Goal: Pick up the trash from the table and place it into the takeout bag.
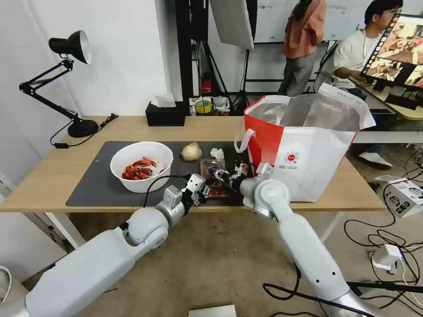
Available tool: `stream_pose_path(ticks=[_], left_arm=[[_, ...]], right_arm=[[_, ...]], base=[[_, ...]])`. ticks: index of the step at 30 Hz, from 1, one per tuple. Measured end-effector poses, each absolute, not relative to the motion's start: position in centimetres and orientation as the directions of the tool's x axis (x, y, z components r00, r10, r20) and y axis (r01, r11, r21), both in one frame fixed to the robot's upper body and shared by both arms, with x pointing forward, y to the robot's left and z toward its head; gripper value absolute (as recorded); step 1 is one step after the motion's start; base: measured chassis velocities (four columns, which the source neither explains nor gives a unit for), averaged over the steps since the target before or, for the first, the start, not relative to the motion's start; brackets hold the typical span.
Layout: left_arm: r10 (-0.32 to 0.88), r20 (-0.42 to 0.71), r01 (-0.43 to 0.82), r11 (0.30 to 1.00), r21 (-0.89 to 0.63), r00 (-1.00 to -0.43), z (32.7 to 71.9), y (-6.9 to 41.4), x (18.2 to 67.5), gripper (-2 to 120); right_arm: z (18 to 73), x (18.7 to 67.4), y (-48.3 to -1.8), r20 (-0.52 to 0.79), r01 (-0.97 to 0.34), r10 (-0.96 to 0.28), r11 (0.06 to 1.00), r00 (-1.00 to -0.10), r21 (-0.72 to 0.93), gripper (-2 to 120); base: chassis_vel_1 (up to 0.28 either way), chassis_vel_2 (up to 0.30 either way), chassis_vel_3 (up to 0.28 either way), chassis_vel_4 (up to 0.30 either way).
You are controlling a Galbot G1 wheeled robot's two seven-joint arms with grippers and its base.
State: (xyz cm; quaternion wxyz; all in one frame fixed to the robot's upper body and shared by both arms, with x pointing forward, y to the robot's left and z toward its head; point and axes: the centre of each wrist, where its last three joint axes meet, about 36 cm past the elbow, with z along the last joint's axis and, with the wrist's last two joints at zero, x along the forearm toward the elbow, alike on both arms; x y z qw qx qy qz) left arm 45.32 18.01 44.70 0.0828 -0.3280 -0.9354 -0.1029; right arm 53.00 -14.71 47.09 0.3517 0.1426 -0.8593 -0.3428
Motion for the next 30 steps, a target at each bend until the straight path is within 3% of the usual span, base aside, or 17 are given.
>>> stream_pose_path(ticks=[8,20,30], left_arm=[[0.593,0.223,0.628,0.766,0.138,-0.773,44.7,18.4,45.0,0],[0.583,0.217,0.615,0.778,0.129,-0.783,45.0,19.8,43.7,0],[0.510,0.164,0.528,0.843,0.102,-0.845,46.0,24.2,40.6,0]], right_arm=[[47.2,53.3,-14.8,0.499,-0.002,-0.482,0.721,-0.720,0.693,0],[47.5,53.0,-14.6,0.464,-0.023,-0.501,0.697,-0.730,0.717,0],[48.6,50.5,-15.1,0.400,-0.094,-0.540,0.672,-0.740,0.734,0]], base=[[0.000,0.000,0.000,0.000],[0.000,0.000,0.000,0.000],[0.000,0.000,0.000,0.000]])
